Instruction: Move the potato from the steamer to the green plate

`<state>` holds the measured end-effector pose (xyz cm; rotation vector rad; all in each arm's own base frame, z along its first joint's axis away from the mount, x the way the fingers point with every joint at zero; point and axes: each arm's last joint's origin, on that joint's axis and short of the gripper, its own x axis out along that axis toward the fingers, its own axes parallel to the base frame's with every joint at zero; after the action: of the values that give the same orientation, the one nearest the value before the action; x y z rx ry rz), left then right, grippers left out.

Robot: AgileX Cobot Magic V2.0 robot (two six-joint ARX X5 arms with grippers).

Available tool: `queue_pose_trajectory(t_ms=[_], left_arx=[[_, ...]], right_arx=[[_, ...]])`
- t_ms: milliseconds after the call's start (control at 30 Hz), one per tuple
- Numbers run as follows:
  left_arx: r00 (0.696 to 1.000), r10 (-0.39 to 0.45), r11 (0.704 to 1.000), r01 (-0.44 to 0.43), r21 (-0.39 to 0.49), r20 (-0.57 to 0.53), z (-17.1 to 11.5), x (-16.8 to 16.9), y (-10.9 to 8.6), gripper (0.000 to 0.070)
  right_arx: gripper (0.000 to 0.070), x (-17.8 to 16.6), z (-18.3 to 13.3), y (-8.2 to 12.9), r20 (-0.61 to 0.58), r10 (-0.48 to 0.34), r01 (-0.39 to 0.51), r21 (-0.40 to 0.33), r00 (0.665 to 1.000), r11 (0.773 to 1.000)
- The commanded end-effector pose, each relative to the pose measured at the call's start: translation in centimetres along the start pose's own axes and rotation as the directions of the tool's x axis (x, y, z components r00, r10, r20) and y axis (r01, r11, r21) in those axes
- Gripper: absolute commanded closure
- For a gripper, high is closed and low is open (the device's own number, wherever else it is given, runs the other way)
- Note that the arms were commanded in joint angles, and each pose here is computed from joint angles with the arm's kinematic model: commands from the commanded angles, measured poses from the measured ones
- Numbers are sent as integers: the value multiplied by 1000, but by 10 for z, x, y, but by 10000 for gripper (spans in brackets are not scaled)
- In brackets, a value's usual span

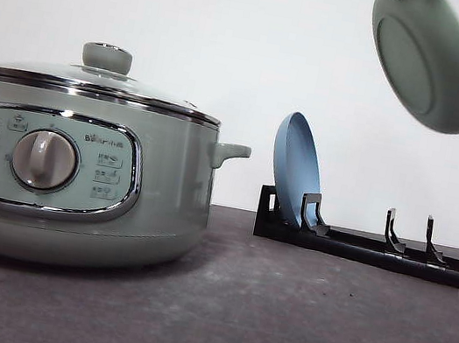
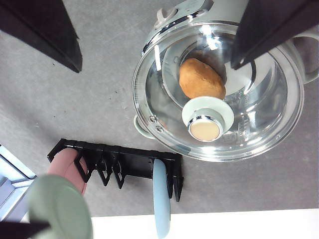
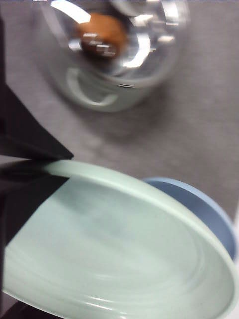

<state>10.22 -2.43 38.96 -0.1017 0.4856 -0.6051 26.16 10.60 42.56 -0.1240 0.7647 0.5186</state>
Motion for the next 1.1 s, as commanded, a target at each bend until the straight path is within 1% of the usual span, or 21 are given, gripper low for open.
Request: queue_pose_trajectory(t_ms=[0, 100, 167, 333, 533, 667, 800, 900, 967, 1067], left_arx=[[1000, -3, 1000, 3, 28, 26, 6, -3, -2, 94], [1000, -3, 1000, 2, 27, 26, 6, -3, -2, 94], [1000, -3, 1000, 2, 28, 26, 6, -3, -2, 94], [1000, -3, 1000, 2, 28, 26, 6, -3, -2, 94], [1000, -3, 1000, 2, 28, 26, 6, -3, -2, 94], [1000, -3, 1000, 2, 28, 26, 6, -3, -2, 94], [1000, -3, 1000, 2, 28, 26, 6, -3, -2, 94], [1000, -3, 1000, 2, 28, 26, 6, -3, -2, 94], [1000, -3, 1000, 2, 27, 26, 6, -3, -2, 94], [1000, -3, 1000, 2, 27, 26, 6, -3, -2, 94]], right_arx=[[697, -3, 1, 13, -18, -11, 9, -99, 1000, 995], [697, -4, -9, 36, -100, -16, 0, -165, 995, 986], [697, -1, -15, 51, -146, -34, 2, -211, 989, 978], [697, 17, -40, 86, -255, -103, 10, -342, 962, 940], [697, 48, -82, 119, -354, -159, -16, -443, 922, 897], [697, 67, -112, 134, -387, -191, -25, -490, 902, 871], [697, 82, -137, 145, -394, -205, -37, -526, 896, 850], [697, 94, -152, 150, -397, -206, -44, -538, 895, 842], [697, 103, -162, 152, -402, -219, -44, -550, 889, 834], [697, 113, -173, 155, -421, -228, -52, -558, 878, 828]])
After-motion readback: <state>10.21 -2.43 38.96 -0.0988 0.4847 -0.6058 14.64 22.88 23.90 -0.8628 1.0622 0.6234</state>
